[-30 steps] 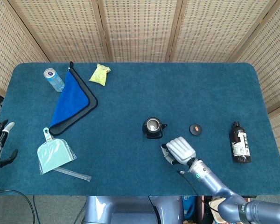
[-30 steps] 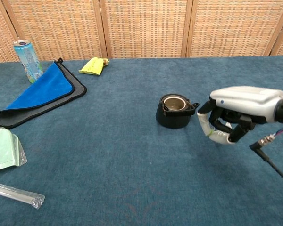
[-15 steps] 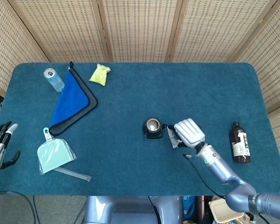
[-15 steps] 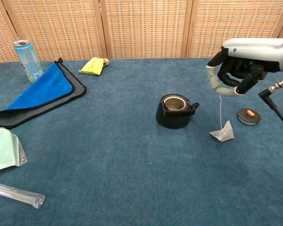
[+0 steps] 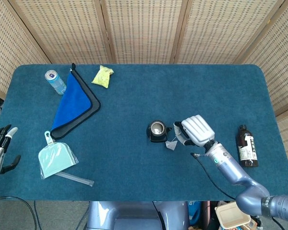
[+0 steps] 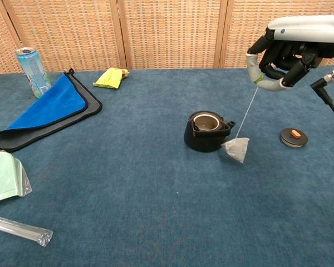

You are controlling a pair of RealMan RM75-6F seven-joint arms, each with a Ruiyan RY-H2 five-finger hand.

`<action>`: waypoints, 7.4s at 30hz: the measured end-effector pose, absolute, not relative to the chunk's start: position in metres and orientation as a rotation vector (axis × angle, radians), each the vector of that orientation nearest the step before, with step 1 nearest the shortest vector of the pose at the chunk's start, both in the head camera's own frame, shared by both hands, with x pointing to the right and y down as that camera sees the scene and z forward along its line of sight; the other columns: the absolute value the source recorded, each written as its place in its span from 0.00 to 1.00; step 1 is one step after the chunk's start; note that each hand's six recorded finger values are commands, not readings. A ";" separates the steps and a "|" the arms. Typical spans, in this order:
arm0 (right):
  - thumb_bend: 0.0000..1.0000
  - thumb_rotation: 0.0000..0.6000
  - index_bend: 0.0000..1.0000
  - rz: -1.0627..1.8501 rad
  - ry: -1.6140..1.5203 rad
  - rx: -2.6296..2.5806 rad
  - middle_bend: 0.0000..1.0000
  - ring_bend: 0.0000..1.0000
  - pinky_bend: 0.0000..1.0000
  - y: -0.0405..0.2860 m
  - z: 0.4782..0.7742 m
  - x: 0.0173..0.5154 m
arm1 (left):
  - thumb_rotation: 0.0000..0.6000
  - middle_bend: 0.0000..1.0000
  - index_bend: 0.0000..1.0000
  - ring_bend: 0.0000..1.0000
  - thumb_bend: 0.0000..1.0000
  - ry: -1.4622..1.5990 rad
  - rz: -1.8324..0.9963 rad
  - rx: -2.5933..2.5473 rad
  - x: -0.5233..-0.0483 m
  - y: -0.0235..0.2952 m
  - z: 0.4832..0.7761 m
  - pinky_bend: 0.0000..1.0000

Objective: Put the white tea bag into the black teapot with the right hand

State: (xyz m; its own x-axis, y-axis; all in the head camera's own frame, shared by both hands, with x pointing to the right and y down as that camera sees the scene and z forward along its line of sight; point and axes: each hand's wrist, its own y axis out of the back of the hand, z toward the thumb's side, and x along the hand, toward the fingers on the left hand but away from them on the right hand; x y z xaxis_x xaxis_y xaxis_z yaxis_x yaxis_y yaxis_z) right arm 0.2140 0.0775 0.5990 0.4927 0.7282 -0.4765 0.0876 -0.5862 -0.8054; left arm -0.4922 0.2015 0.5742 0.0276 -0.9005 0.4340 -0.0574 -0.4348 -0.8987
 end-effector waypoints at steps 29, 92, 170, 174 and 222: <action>0.58 1.00 0.63 1.048 -0.687 -1.927 0.88 0.92 0.94 0.024 0.549 0.195 | 1.00 0.00 0.02 0.00 0.38 1.007 -1.509 -1.581 -0.497 0.205 0.576 0.00; 0.58 1.00 0.63 1.087 -0.589 -1.978 0.88 0.92 0.94 0.010 0.601 0.132 | 1.00 0.00 0.02 0.00 0.38 1.031 -1.578 -1.579 -0.518 0.216 0.592 0.00; 1.00 0.00 0.22 1.351 -0.022 -2.037 1.00 1.00 1.00 0.048 0.656 0.137 | 1.00 0.00 0.02 0.00 0.38 0.987 -1.562 -1.568 -0.505 0.207 0.586 0.00; 1.00 0.00 0.22 1.352 0.004 -2.031 1.00 1.00 1.00 0.050 0.661 0.133 | 1.00 0.00 0.02 0.00 0.38 0.988 -1.563 -1.571 -0.505 0.207 0.587 0.00; 1.00 0.00 0.22 1.388 0.035 -1.955 1.00 1.00 1.00 0.049 0.674 0.131 | 1.00 0.00 0.02 0.00 0.38 0.991 -1.572 -1.576 -0.507 0.210 0.589 0.00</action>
State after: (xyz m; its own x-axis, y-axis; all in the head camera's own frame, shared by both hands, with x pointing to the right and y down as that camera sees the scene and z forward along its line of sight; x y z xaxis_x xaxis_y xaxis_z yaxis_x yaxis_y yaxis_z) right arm 0.1314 0.0489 0.6745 0.4179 0.3713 -0.8292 -0.4128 -0.7354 -0.5374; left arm -0.5067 0.2102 0.5888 -0.0251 -0.8816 0.4714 -0.0453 -0.4701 -0.8815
